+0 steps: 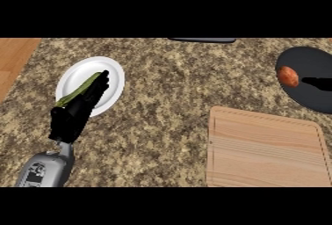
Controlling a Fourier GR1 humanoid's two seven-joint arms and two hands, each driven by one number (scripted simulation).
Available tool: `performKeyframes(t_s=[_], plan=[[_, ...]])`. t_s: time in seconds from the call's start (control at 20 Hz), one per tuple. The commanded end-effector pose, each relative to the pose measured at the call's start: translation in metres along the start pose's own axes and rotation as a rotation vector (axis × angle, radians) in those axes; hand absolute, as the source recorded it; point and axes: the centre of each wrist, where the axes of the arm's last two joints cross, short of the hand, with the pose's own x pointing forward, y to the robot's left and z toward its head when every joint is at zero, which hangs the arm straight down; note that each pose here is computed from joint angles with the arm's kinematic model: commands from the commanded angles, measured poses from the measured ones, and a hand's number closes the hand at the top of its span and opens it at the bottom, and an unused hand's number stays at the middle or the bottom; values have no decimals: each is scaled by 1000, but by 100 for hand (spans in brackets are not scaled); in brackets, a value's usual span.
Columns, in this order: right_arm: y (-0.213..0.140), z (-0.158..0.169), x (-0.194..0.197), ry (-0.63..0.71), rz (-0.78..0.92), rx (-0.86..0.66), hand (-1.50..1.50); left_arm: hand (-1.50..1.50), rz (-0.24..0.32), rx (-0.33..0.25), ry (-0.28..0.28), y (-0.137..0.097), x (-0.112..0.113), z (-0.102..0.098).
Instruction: Pick the sweet potato from the cutting board and place it in the pan
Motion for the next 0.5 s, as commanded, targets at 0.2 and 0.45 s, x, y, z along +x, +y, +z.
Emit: performKeyframes(t_s=[0.2,0.45], plan=[[-54,21,-24,-26,-193,80,-150,0,-4,15,11,10,-3,9],[-74,48,-52,-135,-266,65,-150,0,0,13,11,11,-1,8]])
